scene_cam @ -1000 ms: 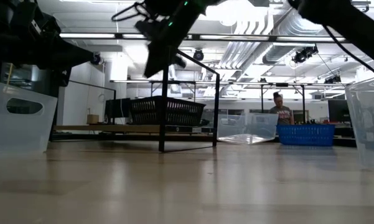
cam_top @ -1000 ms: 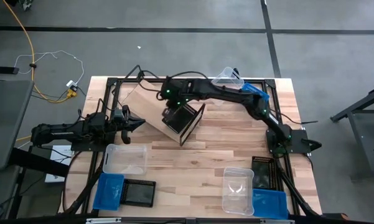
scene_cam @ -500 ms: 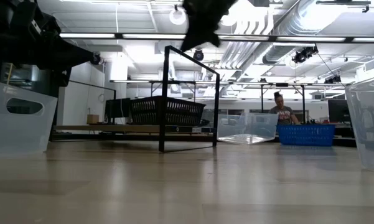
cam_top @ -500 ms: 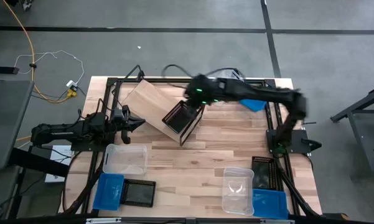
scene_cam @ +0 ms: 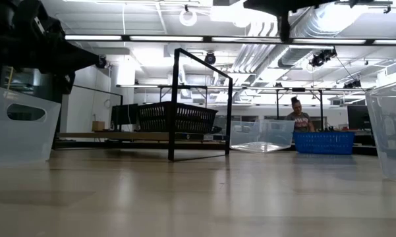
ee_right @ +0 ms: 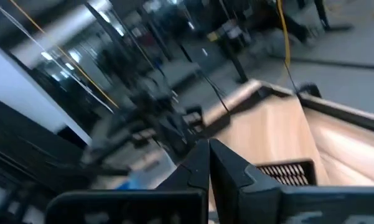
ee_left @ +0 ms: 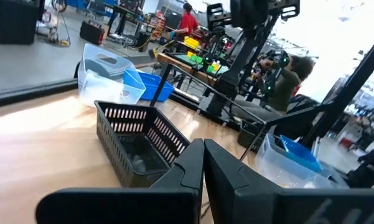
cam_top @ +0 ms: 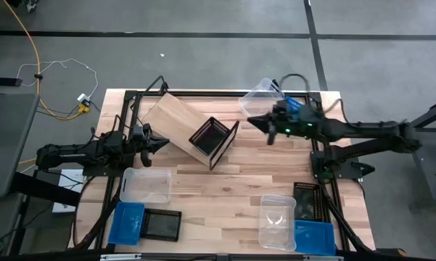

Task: Stack baskets on shelf by color
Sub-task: Stack the left black bin on top of the other black bin on the shelf

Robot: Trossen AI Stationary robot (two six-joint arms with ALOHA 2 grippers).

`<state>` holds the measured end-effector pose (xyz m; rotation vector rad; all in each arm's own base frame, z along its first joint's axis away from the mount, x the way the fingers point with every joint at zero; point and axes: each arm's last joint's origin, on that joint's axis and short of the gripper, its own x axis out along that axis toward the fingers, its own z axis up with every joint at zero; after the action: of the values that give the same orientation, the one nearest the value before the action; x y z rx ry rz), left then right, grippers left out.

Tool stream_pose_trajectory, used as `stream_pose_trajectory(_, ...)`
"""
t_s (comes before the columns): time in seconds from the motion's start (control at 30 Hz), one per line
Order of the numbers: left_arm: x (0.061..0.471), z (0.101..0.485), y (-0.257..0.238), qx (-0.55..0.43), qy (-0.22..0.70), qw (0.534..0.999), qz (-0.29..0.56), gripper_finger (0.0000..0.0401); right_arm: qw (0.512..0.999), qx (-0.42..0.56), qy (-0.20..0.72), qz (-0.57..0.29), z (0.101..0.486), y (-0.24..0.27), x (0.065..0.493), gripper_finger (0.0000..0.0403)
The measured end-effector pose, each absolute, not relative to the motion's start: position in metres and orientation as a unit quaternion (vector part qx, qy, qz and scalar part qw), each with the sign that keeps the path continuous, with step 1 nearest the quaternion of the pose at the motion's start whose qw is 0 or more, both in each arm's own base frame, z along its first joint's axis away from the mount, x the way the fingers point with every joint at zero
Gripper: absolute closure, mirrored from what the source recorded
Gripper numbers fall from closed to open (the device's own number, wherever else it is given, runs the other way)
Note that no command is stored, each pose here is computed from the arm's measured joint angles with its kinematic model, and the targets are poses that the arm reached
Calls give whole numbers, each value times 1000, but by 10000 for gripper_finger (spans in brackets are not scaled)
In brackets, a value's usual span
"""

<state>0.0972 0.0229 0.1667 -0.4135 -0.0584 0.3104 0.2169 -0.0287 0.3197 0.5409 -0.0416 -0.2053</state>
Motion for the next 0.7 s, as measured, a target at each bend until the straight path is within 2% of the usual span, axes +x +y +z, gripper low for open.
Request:
stream_pose_trajectory(0.2,96,181,23,-239,-100,955,146,398,951,279,-59,-116,325,-25,196,403)
stream_pose_trajectory(0.3,96,196,23,-239,-103,954,149,382,951,280,-64,-115,327,-24,194,403)
stream_pose_trajectory(0.47,107,228,24,-226,-71,963,129,325,951,284,-61,-110,326,-24,195,403)
stream_pose_trajectory(0.7,142,298,16,-185,19,981,-51,226,951,284,-60,-103,326,-24,195,403)
